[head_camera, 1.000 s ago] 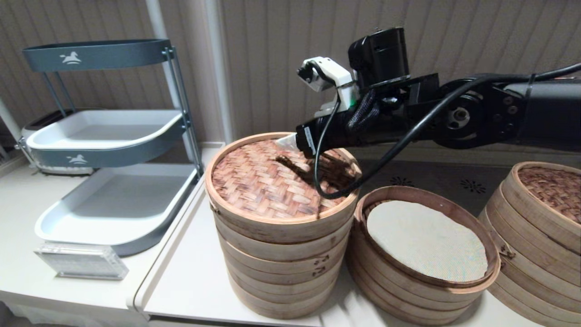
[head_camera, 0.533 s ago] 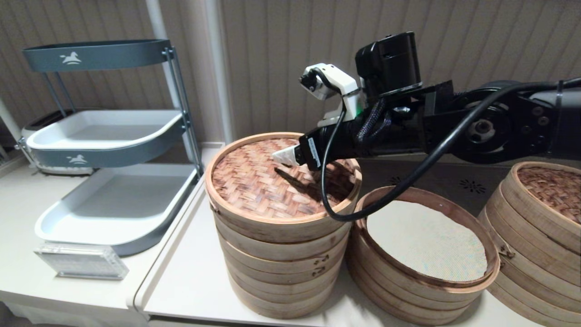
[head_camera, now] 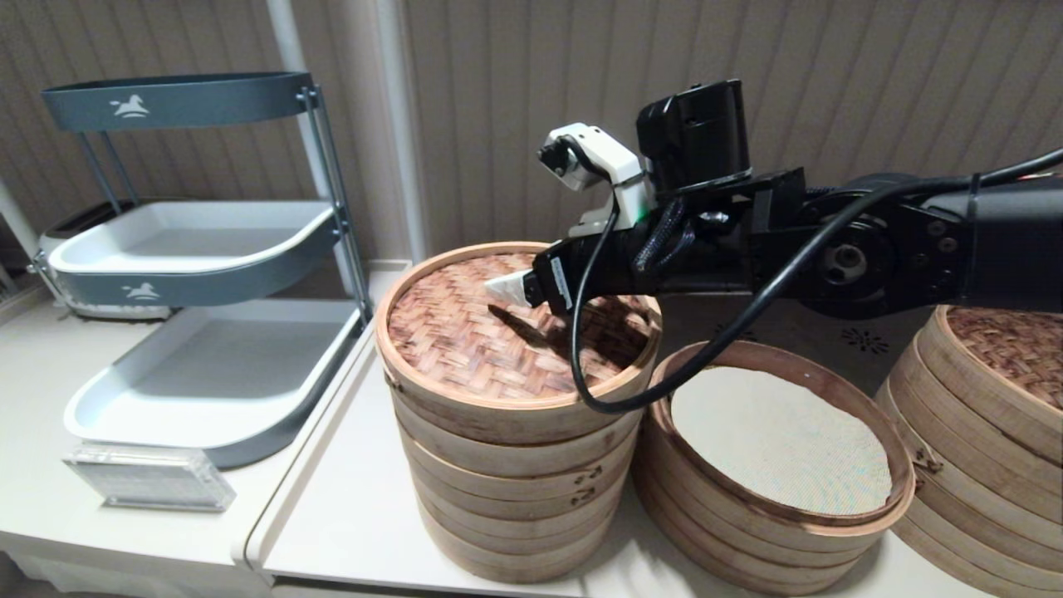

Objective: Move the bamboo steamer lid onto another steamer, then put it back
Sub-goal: Pick up the steamer

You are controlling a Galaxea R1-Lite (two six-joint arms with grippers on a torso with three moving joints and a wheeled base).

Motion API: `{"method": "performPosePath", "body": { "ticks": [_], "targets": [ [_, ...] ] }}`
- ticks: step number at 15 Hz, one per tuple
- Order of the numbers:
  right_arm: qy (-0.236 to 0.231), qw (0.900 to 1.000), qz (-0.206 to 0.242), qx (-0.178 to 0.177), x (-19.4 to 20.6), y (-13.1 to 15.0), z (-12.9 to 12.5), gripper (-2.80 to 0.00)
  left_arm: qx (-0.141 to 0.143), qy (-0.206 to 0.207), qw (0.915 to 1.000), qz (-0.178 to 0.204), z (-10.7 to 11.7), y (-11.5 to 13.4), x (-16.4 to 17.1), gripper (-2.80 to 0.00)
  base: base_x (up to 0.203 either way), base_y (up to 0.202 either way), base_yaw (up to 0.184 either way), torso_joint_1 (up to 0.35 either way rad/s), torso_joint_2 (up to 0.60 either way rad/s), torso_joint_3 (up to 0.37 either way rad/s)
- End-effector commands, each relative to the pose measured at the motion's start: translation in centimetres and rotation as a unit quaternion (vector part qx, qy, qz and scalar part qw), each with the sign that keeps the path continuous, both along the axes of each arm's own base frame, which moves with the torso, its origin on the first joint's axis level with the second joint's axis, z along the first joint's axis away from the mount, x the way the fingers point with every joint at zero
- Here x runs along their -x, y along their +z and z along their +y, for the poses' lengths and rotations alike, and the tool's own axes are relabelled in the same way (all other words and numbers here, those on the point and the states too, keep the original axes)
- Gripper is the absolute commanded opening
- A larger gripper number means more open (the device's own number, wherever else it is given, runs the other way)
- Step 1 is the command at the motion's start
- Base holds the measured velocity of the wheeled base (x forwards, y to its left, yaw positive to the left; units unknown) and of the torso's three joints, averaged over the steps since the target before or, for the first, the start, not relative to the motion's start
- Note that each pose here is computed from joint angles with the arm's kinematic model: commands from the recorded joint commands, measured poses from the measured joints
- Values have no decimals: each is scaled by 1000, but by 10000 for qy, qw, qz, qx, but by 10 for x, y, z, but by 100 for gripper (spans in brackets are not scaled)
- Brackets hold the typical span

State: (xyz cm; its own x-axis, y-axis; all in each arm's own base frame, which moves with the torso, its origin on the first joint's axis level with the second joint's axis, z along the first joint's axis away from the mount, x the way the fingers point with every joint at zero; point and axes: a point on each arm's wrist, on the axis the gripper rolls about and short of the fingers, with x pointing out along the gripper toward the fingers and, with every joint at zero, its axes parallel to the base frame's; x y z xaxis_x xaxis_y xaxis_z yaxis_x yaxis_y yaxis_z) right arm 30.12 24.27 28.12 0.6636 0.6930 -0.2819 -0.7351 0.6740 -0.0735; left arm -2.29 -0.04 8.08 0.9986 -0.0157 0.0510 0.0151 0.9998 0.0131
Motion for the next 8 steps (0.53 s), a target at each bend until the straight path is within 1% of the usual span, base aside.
{"method": "performPosePath", "body": {
  "ticks": [1, 2, 6, 7, 8],
  "targets": [
    [12, 10000, 31, 29, -2, -3, 2, 0, 0, 2, 9999, 133, 0, -8, -2, -280, 0, 0, 0, 0, 0, 0],
    [-4, 9999, 86, 65, -5, -8, 3, 0, 0, 2, 9999, 133, 0, -8, -2, -280, 0, 0, 0, 0, 0, 0],
    [-46, 9999, 111, 75, -7, -10, 1, 0, 0, 2, 9999, 133, 0, -8, -2, -280, 0, 0, 0, 0, 0, 0],
    [-59, 9998, 159, 114, -9, -15, 2, 0, 0, 2, 9999, 133, 0, -8, -2, -280, 0, 0, 0, 0, 0, 0],
    [-60, 9998, 163, 118, -9, -15, 2, -280, 0, 2, 9999, 133, 0, -8, -2, -280, 0, 0, 0, 0, 0, 0]
  ]
}}
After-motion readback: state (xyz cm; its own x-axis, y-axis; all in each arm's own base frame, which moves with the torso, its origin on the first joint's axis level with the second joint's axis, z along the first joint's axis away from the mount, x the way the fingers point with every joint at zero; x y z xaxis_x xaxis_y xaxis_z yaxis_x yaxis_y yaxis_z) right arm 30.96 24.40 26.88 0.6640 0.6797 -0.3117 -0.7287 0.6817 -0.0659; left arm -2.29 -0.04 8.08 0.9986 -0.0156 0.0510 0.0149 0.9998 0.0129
